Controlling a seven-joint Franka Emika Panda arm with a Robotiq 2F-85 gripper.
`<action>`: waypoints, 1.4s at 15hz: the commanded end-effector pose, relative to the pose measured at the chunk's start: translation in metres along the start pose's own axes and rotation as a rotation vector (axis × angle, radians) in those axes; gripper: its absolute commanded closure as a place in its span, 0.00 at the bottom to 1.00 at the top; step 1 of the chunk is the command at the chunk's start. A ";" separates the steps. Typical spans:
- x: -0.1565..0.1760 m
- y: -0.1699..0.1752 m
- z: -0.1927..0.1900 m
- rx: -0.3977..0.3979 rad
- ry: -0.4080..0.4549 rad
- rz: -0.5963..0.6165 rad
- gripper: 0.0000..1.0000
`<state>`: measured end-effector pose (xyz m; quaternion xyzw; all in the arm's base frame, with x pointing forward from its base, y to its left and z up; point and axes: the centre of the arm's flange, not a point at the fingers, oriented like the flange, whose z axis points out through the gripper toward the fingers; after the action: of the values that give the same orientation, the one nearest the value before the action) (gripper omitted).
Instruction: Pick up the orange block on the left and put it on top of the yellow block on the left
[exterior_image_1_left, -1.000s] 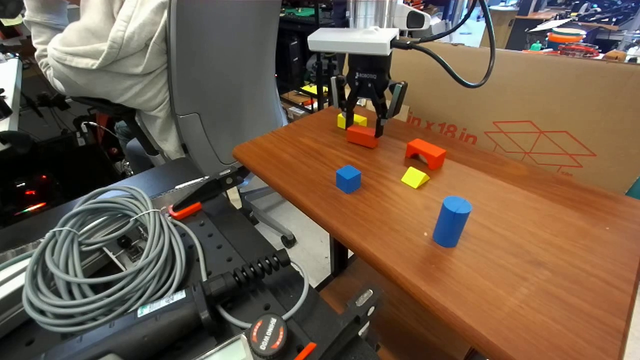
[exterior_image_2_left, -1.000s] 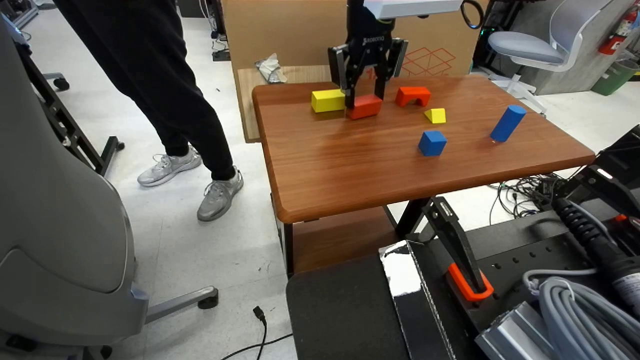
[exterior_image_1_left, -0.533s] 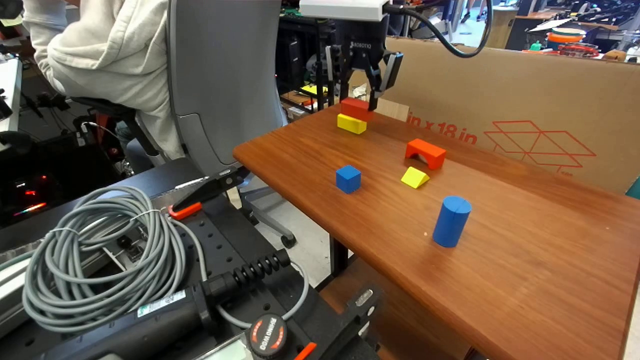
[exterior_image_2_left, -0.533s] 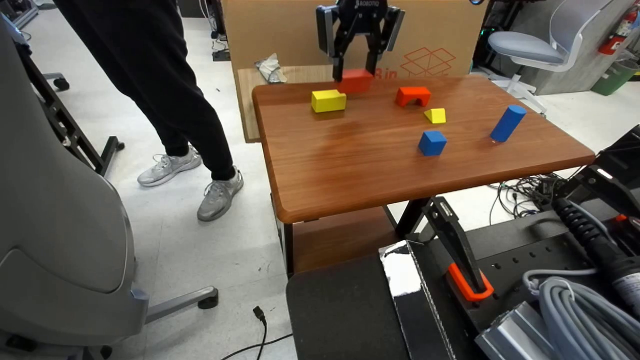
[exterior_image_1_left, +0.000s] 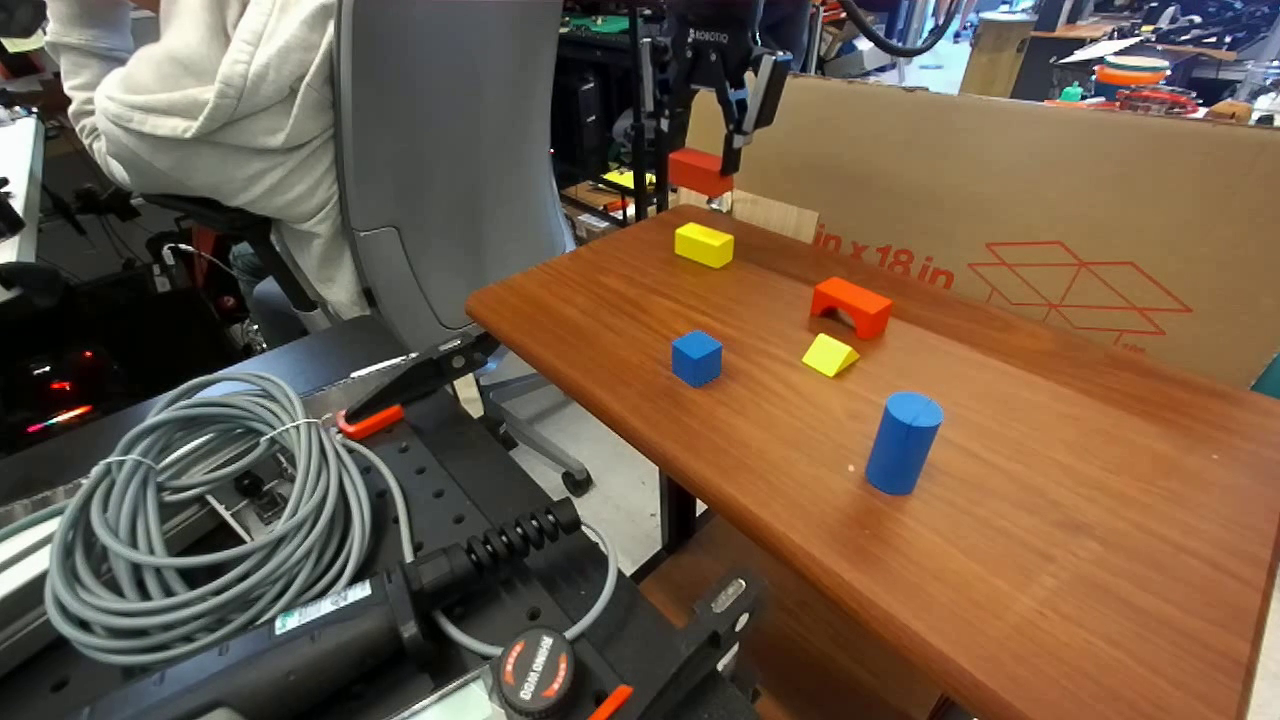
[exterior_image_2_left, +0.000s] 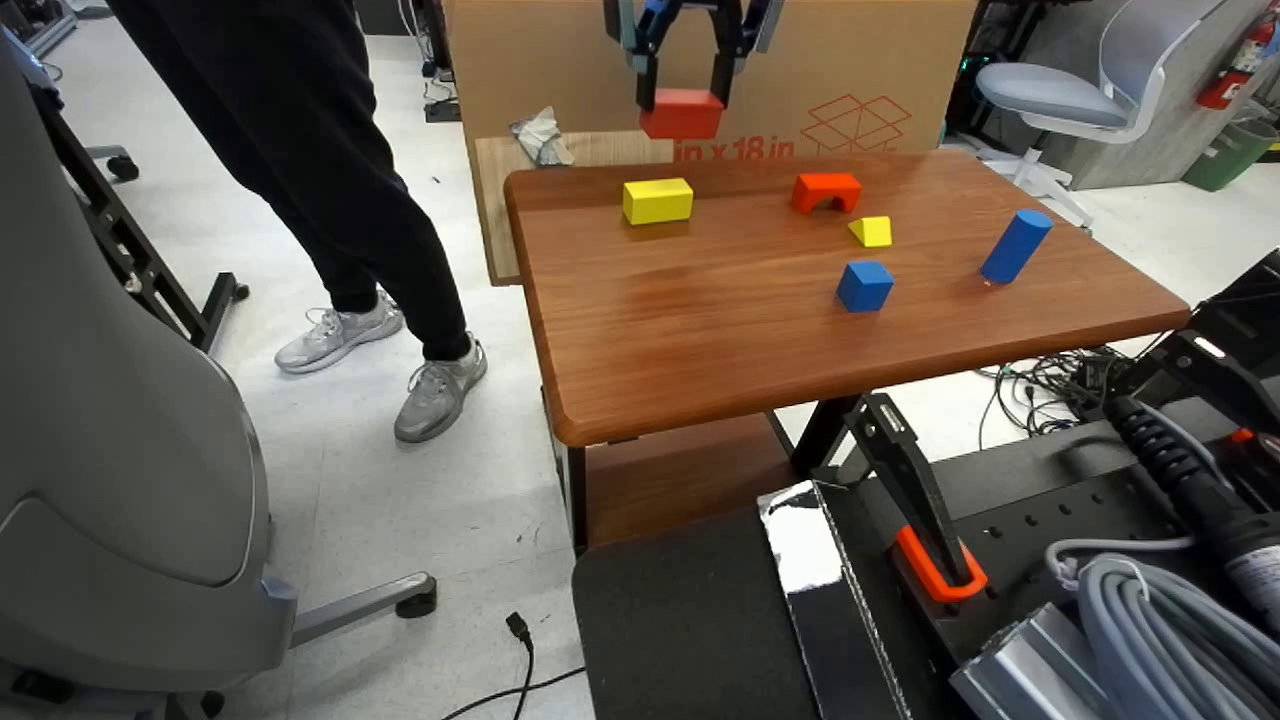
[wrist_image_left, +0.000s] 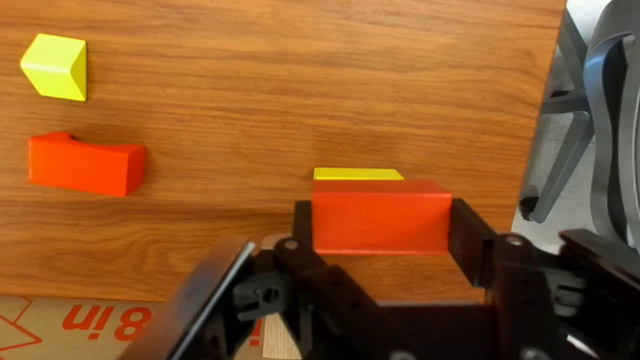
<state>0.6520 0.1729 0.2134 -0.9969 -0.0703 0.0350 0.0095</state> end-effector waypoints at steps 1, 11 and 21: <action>0.010 -0.008 -0.007 0.019 -0.033 0.045 0.59; 0.030 -0.014 0.000 0.010 -0.019 0.079 0.59; 0.026 -0.010 0.025 -0.049 -0.029 0.027 0.59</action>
<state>0.6695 0.1839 0.1922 -0.9978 -0.0449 0.0478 -0.0002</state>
